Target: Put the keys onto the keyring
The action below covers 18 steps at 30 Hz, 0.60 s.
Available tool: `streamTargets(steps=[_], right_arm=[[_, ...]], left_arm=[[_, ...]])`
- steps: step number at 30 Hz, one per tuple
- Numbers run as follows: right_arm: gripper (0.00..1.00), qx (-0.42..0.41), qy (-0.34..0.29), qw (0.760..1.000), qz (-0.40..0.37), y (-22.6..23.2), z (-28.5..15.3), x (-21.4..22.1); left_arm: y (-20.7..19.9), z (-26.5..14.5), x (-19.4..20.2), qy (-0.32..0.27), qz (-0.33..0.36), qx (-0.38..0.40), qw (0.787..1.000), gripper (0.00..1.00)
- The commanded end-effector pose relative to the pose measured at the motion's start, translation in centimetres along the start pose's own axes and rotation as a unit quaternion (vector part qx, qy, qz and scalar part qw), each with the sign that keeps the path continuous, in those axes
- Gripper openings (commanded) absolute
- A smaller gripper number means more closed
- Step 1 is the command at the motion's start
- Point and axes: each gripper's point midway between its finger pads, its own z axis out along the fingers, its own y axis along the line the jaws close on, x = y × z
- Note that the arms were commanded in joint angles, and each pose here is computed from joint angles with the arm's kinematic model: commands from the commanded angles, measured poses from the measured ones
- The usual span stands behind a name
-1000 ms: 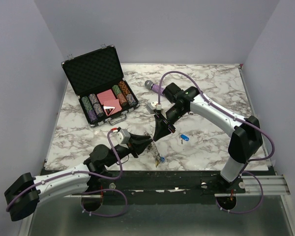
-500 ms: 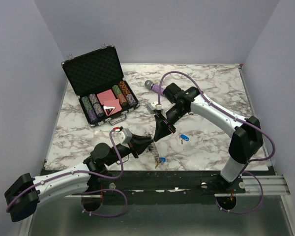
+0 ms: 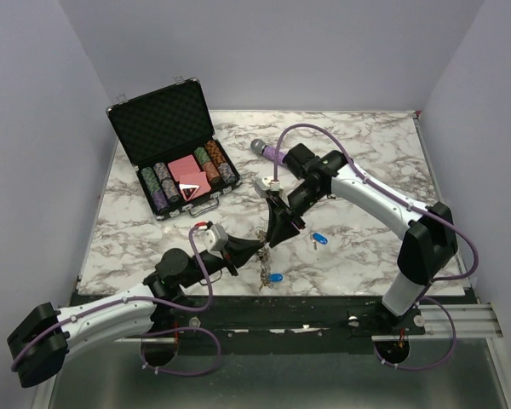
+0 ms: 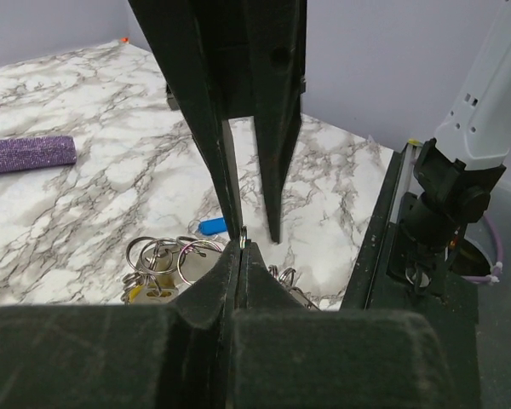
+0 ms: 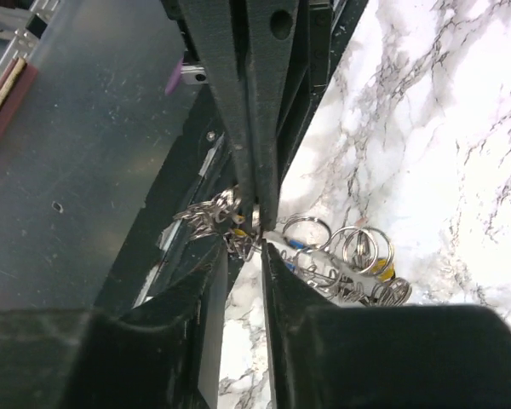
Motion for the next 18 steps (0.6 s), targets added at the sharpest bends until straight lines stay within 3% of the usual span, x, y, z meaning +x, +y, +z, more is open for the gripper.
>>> streamTargets(steps=[1,9,18], right_arm=[[0.36,0.011,-0.030,0.999,-0.025,0.9,-1.5,-2.7],[0.45,-0.002,-0.044,0.995,-0.095,3.4,-2.7,-3.2],[0.49,-0.021,-0.064,0.988,-0.139,4.5,-2.5,-3.6]], left_arm=[[-0.8,-1.2,-1.9,-0.056,0.025,0.038,0.997,0.00],[-2.5,-2.1,-3.8,-0.069,0.110,0.124,0.984,0.00],[-3.8,-1.9,-6.6,-0.104,0.091,0.176,0.975,0.00]])
